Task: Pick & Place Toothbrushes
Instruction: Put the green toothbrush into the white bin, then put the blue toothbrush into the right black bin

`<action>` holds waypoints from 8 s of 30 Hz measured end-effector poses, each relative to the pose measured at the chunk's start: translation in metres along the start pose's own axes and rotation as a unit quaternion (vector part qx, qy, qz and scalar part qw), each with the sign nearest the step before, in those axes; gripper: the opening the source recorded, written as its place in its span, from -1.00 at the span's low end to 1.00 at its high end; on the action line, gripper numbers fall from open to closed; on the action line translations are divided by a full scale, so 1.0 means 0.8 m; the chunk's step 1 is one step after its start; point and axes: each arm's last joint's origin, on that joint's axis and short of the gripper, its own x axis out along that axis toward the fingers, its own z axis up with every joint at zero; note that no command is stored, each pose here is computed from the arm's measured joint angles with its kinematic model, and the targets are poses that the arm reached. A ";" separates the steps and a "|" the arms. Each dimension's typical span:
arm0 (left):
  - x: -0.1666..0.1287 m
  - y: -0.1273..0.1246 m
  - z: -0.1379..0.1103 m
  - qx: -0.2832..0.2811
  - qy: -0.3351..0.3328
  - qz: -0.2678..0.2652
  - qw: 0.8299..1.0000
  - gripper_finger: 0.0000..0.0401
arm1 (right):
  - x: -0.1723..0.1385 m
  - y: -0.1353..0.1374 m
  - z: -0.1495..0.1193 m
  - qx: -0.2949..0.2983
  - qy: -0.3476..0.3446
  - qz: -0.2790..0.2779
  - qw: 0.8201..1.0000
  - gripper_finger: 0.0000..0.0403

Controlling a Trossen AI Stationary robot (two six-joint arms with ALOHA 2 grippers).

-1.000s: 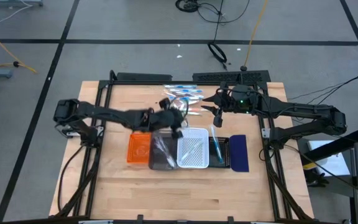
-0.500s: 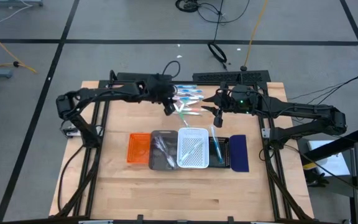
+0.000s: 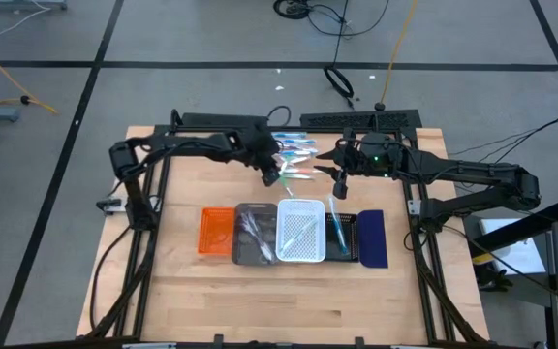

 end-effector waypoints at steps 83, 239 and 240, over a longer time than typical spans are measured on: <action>-0.176 -0.166 0.036 0.093 -0.257 0.101 0.957 -0.99 | 0.006 -0.018 0.003 0.156 -0.135 -0.026 0.978 -0.42; 0.004 0.043 -0.014 0.012 0.046 0.125 0.991 -0.41 | 0.031 0.106 -0.028 -0.097 0.056 -0.033 0.993 -0.28; 0.004 0.043 -0.013 0.013 0.043 0.125 0.991 -0.38 | 0.031 0.105 -0.028 -0.097 0.056 -0.033 0.993 -0.28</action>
